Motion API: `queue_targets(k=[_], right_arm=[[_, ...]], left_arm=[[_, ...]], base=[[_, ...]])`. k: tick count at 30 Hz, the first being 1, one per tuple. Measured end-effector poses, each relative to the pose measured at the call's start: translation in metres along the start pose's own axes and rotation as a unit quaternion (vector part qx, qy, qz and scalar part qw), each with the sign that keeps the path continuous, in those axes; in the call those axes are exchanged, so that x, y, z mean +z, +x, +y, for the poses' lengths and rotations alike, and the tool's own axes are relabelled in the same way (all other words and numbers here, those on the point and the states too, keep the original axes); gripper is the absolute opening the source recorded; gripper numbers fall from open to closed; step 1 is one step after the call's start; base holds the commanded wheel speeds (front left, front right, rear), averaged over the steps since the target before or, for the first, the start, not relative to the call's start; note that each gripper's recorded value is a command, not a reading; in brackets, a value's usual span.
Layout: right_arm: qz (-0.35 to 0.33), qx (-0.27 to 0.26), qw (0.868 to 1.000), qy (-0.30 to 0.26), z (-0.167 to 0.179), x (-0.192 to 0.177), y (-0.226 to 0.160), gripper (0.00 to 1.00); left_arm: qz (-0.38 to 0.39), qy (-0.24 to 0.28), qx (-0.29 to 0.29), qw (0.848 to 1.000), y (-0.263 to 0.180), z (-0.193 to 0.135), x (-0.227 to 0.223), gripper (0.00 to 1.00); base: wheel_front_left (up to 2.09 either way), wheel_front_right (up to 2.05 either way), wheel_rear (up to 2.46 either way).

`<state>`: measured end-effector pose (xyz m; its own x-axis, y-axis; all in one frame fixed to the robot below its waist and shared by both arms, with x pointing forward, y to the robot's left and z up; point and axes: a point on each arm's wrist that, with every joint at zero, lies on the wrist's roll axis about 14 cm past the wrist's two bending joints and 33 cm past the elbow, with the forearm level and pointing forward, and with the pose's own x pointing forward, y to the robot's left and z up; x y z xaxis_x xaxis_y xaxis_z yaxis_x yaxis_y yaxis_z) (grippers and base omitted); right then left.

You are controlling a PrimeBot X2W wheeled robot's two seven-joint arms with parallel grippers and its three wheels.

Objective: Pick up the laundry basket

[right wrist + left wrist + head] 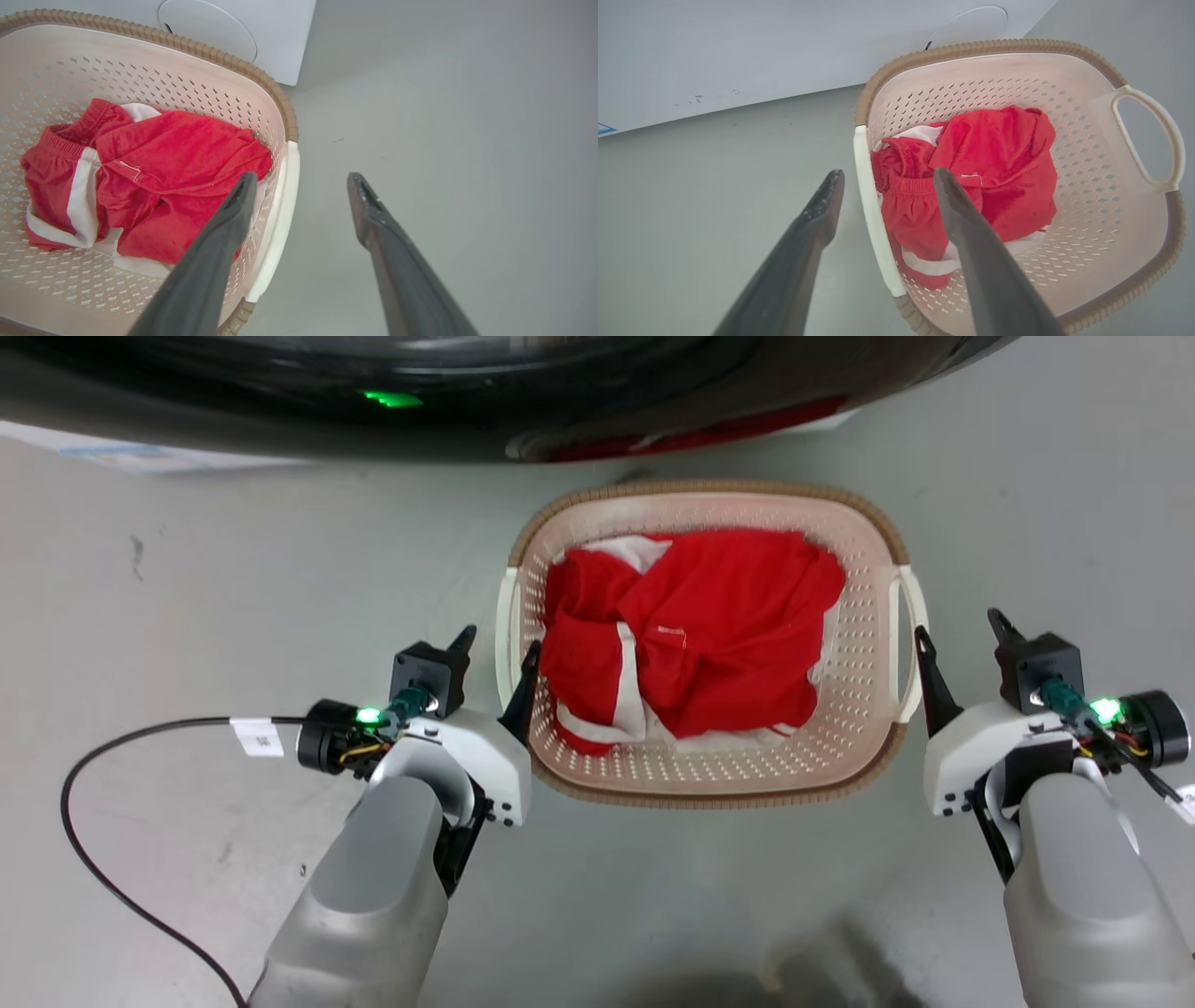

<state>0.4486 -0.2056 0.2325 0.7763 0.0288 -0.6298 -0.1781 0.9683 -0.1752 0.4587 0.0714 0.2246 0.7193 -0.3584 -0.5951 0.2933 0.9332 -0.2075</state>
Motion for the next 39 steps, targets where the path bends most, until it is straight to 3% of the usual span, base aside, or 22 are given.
queue_targets(k=[18,32,33,34,35,36,39], right_arm=[[0.093,0.033,0.995,0.010,0.023,-0.064,0.037,1.00],[0.116,0.043,0.992,0.022,0.031,-0.079,0.043,1.00],[0.118,0.044,0.992,0.022,0.032,-0.080,0.043,0.58],[0.120,0.045,0.991,0.022,0.033,-0.081,0.043,0.13],[0.121,0.045,0.991,0.024,0.033,-0.082,0.044,0.00],[0.124,0.047,0.991,0.026,0.034,-0.083,0.044,0.00],[0.128,0.048,0.990,0.028,0.035,-0.085,0.045,0.00]], left_arm=[[0.038,-0.004,-0.006,0.999,0.042,0.011,-0.039,1.00],[0.047,0.001,-0.015,0.999,0.049,0.009,-0.049,1.00],[0.049,0.002,-0.016,0.999,0.049,0.009,-0.050,1.00],[0.053,0.004,-0.018,0.998,0.049,0.008,-0.052,0.80],[0.054,0.008,-0.020,0.998,0.050,0.007,-0.053,0.39],[0.053,0.008,-0.021,0.998,0.050,0.007,-0.053,0.01],[0.055,0.010,-0.022,0.998,0.052,0.007,-0.053,0.00]], base=[[0.00,0.00,0.00],[0.00,0.00,0.00],[0.00,0.00,0.00],[0.00,0.00,0.00],[0.00,0.00,0.00],[0.00,0.00,0.00],[0.00,0.00,0.00]])
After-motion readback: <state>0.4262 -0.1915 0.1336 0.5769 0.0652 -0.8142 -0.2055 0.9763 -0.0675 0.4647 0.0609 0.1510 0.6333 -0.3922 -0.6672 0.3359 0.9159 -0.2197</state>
